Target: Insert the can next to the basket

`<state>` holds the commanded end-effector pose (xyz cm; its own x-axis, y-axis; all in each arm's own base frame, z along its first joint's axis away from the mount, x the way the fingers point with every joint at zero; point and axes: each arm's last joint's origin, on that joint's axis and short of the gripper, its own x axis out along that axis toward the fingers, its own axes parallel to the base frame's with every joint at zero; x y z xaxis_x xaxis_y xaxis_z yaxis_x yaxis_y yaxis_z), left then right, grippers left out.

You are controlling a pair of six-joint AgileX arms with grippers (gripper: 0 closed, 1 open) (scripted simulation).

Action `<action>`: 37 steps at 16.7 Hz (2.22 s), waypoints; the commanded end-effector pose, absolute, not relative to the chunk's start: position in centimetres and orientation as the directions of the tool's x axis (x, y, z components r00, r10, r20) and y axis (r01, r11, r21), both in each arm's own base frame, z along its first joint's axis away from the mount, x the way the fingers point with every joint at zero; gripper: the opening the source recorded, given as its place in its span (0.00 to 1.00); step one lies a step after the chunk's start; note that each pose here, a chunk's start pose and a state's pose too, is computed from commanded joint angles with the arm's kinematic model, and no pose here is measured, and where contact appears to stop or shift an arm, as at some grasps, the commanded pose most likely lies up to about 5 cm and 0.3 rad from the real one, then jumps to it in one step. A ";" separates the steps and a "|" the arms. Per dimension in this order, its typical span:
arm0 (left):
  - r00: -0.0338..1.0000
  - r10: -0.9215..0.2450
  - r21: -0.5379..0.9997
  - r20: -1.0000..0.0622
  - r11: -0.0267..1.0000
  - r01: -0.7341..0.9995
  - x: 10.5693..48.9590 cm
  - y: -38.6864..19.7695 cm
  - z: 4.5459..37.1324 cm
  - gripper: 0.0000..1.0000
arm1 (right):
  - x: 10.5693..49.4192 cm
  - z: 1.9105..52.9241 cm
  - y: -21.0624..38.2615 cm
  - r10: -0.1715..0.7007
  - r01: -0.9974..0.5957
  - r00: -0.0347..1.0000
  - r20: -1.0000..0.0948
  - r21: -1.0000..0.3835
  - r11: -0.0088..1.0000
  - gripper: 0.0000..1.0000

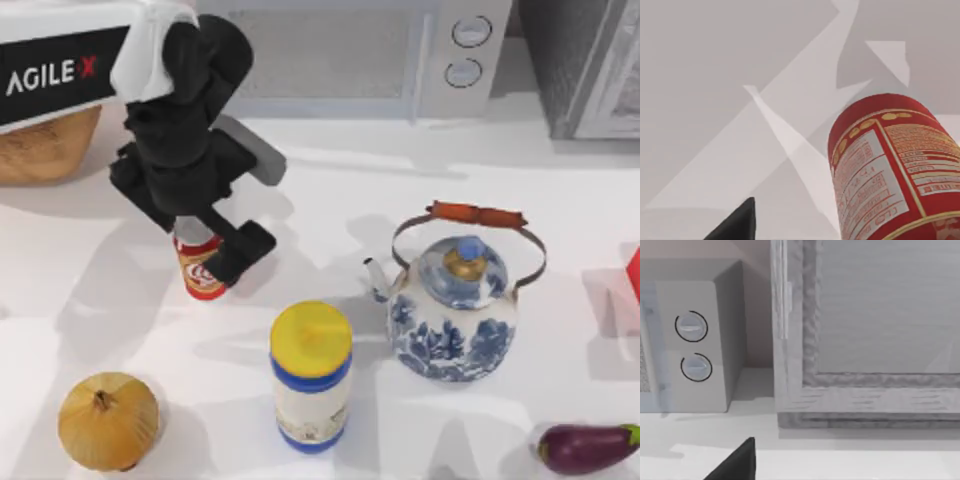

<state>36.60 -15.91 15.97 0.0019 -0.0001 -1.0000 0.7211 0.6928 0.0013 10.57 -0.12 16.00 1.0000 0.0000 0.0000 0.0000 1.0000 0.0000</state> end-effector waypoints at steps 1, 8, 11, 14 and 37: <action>0.002 0.000 0.001 -1.000 0.693 0.721 36.6 -15.9 16.0 1.00 | 10.6 16.0 -0.1 0.000 0.000 1.000 0.000 0.000 1.000 1.00; 0.002 0.000 0.001 -1.000 0.693 0.721 36.6 -15.9 16.0 0.47 | 10.6 16.0 -0.1 0.000 0.000 1.000 0.000 0.000 1.000 1.00; 0.002 0.000 0.001 -1.000 0.693 0.721 36.6 -15.9 16.0 0.25 | 10.6 16.0 -0.1 0.000 0.000 1.000 0.000 0.000 1.000 1.00; 0.002 0.000 0.001 -1.000 0.693 0.721 36.6 -15.9 16.0 0.02 | 10.6 16.0 -0.1 0.000 0.000 1.000 0.000 0.000 1.000 1.00; 0.016 -0.001 -0.001 -1.000 0.999 0.044 34.8 -1.1 18.2 0.00 | 10.6 16.0 -0.1 0.000 0.000 1.000 0.000 0.000 1.000 1.00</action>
